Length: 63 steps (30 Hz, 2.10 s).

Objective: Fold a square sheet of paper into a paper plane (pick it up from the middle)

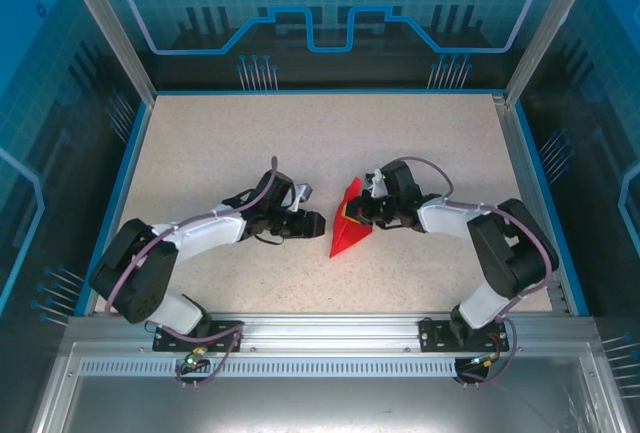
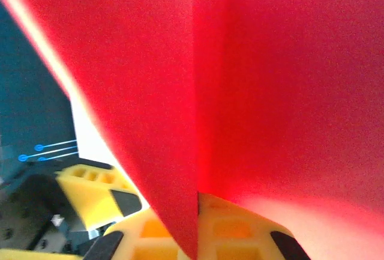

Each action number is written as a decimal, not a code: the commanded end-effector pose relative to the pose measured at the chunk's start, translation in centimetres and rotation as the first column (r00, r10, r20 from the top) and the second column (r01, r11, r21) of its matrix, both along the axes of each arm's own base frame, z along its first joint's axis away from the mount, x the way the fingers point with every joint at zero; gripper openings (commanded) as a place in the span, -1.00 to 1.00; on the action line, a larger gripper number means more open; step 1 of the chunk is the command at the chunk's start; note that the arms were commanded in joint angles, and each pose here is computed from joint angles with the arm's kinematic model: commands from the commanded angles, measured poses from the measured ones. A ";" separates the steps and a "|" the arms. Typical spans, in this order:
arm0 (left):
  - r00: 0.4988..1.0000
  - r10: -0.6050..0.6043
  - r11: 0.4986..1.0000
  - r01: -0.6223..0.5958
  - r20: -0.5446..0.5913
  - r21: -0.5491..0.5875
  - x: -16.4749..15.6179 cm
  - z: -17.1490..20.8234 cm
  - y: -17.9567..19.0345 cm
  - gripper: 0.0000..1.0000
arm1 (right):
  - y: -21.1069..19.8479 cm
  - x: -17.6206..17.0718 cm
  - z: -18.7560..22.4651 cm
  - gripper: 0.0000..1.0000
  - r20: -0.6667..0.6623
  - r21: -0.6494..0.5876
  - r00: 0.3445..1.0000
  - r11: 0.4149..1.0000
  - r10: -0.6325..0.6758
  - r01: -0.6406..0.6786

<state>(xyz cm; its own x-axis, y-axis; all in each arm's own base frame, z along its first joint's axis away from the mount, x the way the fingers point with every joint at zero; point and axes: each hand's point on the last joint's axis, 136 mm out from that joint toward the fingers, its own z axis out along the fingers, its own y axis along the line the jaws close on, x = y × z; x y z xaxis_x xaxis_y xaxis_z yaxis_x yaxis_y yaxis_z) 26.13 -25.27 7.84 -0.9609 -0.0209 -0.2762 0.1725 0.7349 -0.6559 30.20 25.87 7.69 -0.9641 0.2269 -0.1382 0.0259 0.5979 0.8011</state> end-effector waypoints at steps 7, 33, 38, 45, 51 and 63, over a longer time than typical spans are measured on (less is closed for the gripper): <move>0.984 0.171 0.929 -0.175 -0.042 -0.325 0.1 6.0 -0.3 0.42 | 0.9 1.7 7.3 -1.00 0.118 0.163 0.992 0.986 -0.039 0.019; 0.992 0.118 0.831 -0.127 -0.051 -0.542 0.1 11.1 -2.5 -0.14 | 1.3 2.9 11.7 -1.00 0.154 0.331 0.983 0.942 -0.103 0.047; 0.995 0.097 0.839 -0.091 -0.017 -0.536 0.1 11.7 -2.6 -0.48 | 1.1 2.9 11.4 -1.00 0.146 0.331 0.984 0.942 -0.106 0.052; 0.997 0.083 0.864 -0.075 -0.007 -0.498 0.0 11.3 -2.5 -0.65 | 0.9 2.8 11.1 -1.00 0.142 0.332 0.984 0.941 -0.109 0.057; 0.997 0.073 0.879 -0.059 0.010 -0.473 0.0 11.0 -2.5 -0.87 | 0.9 2.7 11.2 -1.00 0.142 0.334 0.985 0.941 -0.103 0.050; 0.992 0.002 0.982 0.023 0.128 -0.190 0.2 9.9 -0.6 -1.00 | -1.7 2.3 9.2 -0.22 0.116 0.225 0.985 0.969 -0.130 0.101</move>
